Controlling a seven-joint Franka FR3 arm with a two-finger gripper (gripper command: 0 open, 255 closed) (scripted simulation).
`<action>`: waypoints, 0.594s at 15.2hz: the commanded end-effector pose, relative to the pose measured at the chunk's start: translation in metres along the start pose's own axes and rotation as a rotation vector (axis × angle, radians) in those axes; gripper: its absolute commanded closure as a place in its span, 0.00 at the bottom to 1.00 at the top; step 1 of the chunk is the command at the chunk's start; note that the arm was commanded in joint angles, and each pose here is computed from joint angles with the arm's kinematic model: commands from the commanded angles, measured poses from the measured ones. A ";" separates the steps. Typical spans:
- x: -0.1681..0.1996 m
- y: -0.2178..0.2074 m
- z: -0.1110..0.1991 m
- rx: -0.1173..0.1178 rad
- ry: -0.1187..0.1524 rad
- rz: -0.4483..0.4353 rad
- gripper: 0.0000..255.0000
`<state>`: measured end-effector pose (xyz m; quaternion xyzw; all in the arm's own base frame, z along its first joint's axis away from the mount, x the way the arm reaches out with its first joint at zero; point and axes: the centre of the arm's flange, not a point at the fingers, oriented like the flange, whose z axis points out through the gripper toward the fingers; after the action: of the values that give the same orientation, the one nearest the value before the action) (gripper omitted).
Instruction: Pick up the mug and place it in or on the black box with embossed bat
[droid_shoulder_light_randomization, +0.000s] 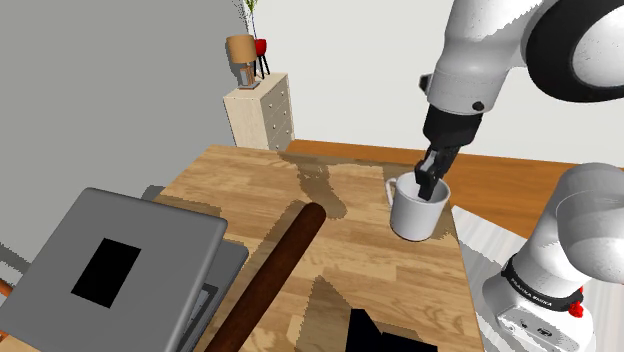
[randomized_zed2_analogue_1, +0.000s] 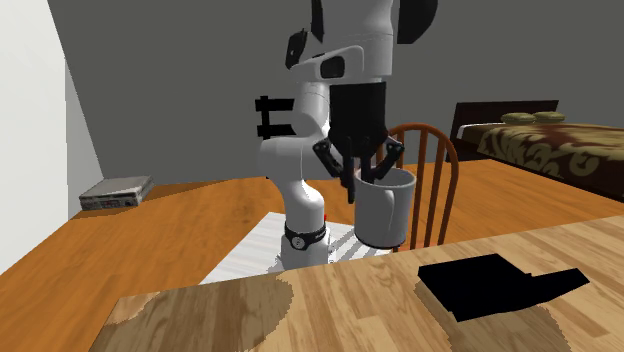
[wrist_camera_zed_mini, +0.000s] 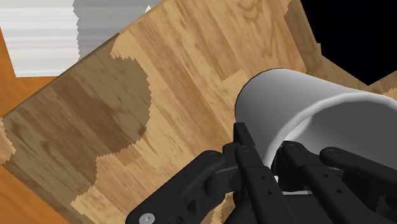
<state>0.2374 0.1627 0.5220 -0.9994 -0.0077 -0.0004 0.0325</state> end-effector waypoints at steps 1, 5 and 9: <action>-0.009 -0.023 -0.002 0.001 0.000 0.001 1.00; -0.025 -0.073 -0.003 0.001 0.000 0.001 1.00; -0.042 -0.123 -0.004 0.001 0.000 0.001 1.00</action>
<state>0.1989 0.2716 0.5335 -0.9994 -0.0075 -0.0006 0.0323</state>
